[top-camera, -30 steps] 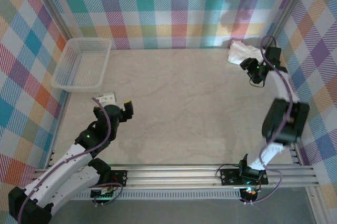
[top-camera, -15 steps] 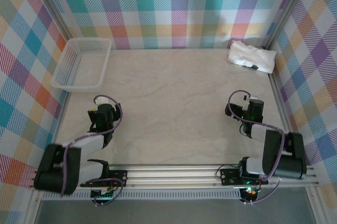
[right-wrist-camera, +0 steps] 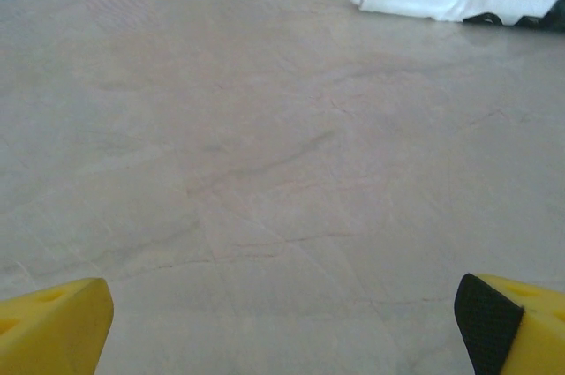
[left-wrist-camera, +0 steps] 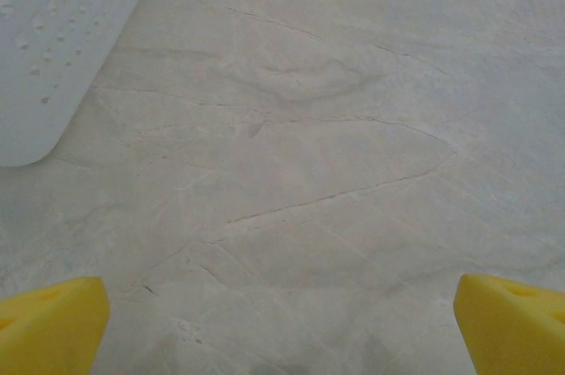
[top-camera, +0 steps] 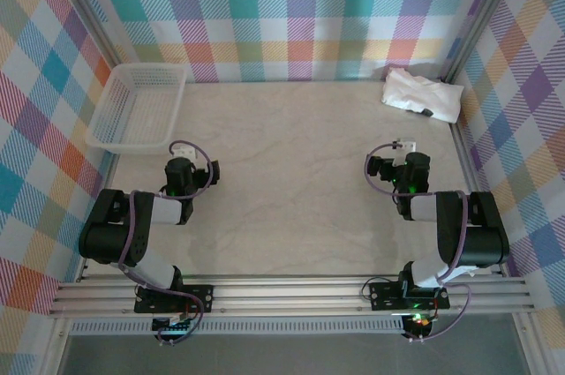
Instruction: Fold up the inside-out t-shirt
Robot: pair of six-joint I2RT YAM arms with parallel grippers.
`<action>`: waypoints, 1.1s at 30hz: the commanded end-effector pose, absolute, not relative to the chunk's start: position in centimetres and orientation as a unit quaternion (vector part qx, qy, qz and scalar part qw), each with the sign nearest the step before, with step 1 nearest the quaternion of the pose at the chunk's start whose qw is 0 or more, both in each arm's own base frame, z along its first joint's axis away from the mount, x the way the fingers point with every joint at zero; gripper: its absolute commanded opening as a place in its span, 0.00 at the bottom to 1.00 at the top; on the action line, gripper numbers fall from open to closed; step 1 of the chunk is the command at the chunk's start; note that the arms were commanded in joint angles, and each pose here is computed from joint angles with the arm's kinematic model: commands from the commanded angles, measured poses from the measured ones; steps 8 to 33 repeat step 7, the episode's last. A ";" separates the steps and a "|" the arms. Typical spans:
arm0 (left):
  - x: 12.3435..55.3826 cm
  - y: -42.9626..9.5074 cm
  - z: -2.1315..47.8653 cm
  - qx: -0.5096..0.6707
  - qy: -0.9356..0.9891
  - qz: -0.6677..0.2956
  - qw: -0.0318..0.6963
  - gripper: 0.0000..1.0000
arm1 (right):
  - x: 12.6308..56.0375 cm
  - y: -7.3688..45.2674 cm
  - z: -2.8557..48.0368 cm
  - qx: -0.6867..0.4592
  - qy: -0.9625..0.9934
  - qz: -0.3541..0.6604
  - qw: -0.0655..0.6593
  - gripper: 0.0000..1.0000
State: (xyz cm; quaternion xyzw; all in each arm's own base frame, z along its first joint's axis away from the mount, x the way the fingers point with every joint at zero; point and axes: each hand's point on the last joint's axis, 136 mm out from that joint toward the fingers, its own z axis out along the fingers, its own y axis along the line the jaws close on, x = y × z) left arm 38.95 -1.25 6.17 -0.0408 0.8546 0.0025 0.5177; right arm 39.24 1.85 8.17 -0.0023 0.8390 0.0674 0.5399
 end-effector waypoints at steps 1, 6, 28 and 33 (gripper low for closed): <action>39.9 -1.1 7.9 -0.037 0.838 -0.003 0.544 1.00 | 39.9 2.6 9.1 -0.026 0.829 0.074 0.554 1.00; 39.9 -1.1 7.9 -0.037 0.838 -0.003 0.544 1.00 | 39.8 2.6 9.1 -0.027 0.829 0.074 0.554 1.00; 39.9 -1.2 7.9 -0.036 0.838 -0.004 0.544 1.00 | 39.8 2.5 9.2 -0.026 0.828 0.073 0.555 1.00; 39.9 -1.2 7.9 -0.036 0.838 -0.004 0.544 1.00 | 39.8 2.5 9.2 -0.026 0.828 0.073 0.555 1.00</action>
